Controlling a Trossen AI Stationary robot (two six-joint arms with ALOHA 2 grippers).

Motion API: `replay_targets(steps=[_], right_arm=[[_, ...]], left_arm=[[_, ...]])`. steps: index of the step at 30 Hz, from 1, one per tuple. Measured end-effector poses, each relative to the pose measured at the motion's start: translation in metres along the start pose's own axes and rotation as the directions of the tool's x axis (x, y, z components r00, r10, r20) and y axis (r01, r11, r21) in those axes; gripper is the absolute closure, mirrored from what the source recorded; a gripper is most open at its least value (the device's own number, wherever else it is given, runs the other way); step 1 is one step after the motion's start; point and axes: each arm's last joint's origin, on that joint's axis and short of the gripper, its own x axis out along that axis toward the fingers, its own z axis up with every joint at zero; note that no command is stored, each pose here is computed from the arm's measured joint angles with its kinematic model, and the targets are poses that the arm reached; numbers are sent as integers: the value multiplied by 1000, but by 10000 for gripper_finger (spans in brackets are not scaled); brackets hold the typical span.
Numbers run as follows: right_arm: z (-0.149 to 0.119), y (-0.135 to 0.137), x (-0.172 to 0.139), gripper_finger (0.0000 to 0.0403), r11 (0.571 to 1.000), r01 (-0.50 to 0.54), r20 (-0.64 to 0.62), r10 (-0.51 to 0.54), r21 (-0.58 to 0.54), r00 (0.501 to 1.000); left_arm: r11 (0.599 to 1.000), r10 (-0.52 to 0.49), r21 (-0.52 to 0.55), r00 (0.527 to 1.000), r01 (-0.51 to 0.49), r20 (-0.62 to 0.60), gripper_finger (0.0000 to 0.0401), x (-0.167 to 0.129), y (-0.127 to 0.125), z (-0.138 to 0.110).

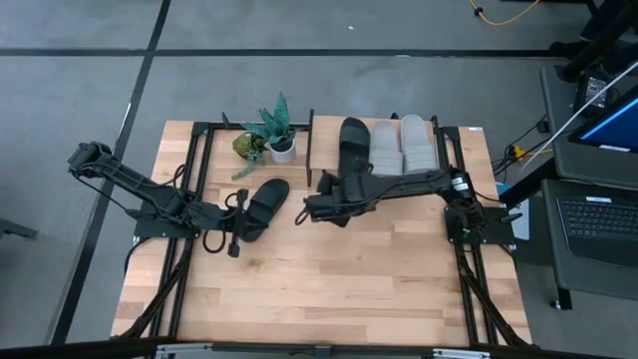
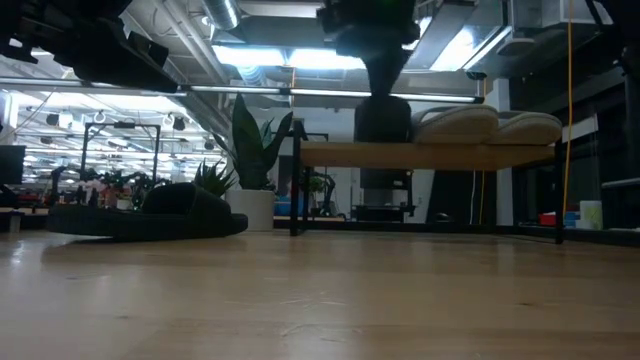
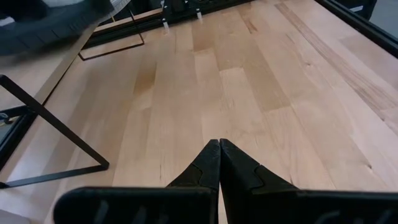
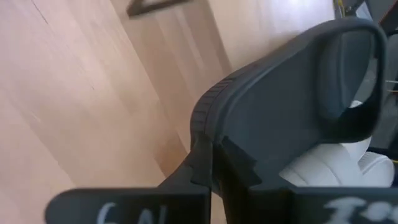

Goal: Pick and place slides into the shelf
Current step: Put the right black slipper on the shelf

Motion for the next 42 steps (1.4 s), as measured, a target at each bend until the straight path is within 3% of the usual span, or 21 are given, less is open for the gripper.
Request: replay_targets(steps=[6, 42], right_arm=[[-4, 2, 16, 391, 999, 30, -48, -31, -24, 998], [0, -6, 22, 391, 998, 61, -43, -63, -29, 997]], left_arm=[[1000, 0, -4, 1000, 0, 1, 401, 0, 0, 0], [1000, 0, -4, 1000, 0, 1, 401, 0, 0, 0]])
